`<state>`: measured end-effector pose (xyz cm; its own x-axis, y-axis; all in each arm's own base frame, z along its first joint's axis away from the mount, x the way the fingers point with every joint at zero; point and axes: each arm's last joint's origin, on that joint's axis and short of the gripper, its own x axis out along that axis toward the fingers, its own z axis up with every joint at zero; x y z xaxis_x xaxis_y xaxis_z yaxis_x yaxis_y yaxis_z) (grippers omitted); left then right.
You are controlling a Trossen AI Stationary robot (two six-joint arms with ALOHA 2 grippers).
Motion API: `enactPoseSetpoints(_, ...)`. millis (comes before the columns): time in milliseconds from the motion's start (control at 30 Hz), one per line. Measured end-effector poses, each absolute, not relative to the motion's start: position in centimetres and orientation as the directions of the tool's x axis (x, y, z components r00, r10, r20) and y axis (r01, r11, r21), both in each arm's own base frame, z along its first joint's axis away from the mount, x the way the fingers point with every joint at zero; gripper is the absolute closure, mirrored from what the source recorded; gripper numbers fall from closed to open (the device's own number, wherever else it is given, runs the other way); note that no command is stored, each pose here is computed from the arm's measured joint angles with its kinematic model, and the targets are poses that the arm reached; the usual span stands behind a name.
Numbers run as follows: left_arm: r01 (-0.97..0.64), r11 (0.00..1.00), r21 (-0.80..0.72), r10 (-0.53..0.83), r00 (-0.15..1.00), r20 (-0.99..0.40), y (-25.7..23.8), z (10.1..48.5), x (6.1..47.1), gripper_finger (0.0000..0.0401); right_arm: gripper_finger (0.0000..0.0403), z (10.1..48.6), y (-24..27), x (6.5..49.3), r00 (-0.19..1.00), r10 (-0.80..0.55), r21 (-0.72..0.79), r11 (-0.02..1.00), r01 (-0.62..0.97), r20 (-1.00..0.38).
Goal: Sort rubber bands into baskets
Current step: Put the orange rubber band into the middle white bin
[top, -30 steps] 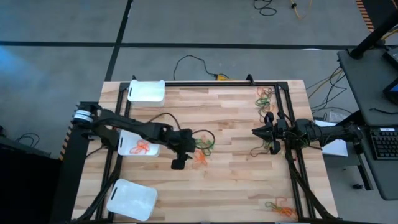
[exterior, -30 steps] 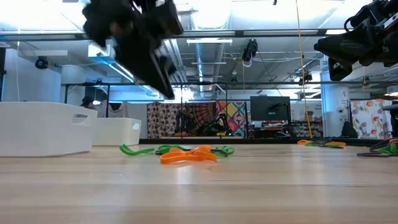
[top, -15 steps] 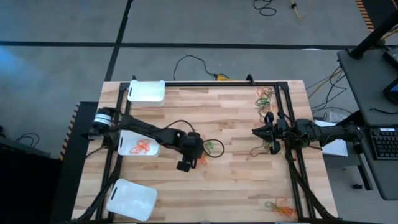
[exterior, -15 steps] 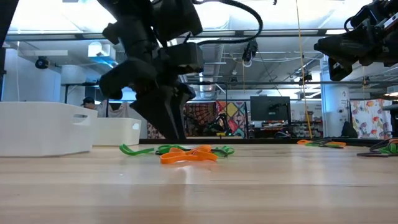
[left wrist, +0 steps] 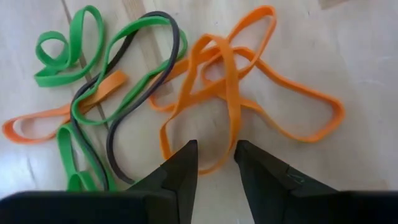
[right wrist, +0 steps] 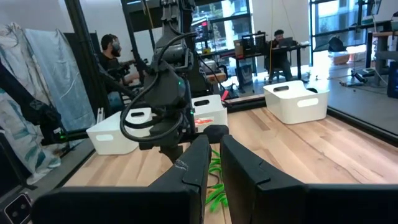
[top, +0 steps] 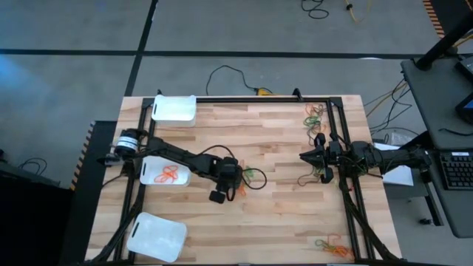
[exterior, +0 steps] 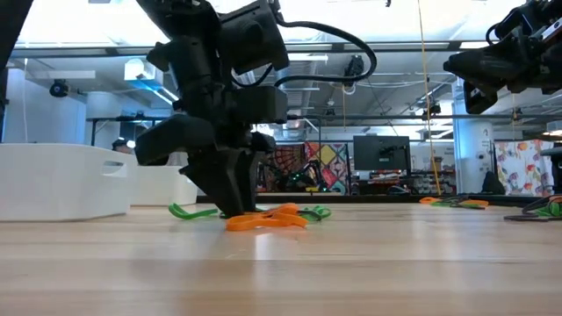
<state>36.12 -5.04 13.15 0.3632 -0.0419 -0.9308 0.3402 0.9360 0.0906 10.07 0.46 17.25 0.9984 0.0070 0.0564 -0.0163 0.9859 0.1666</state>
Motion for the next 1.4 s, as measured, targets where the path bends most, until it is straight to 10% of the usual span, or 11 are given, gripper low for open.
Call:
enactPoseSetpoints(333,0.260,0.964,0.047,-0.048,0.347,-0.936,-5.2,12.7,36.1,0.0394,0.0369,17.3,0.5,10.1,0.998,0.007,0.167,0.986,-0.017,0.056)
enactPoseSetpoints(667,0.127,0.992,0.003,-0.051,0.421,-0.906,-4.9,18.2,34.3,0.0401,0.0369,17.3,0.5,10.1,0.998,0.007,0.167,0.986,-0.017,0.057)
enactPoseSetpoints(1400,-0.465,0.884,-0.056,0.068,0.245,-0.967,-2.3,31.4,16.0,0.0401,0.0369,17.3,0.5,10.1,0.998,0.007,0.167,0.986,-0.016,0.057)
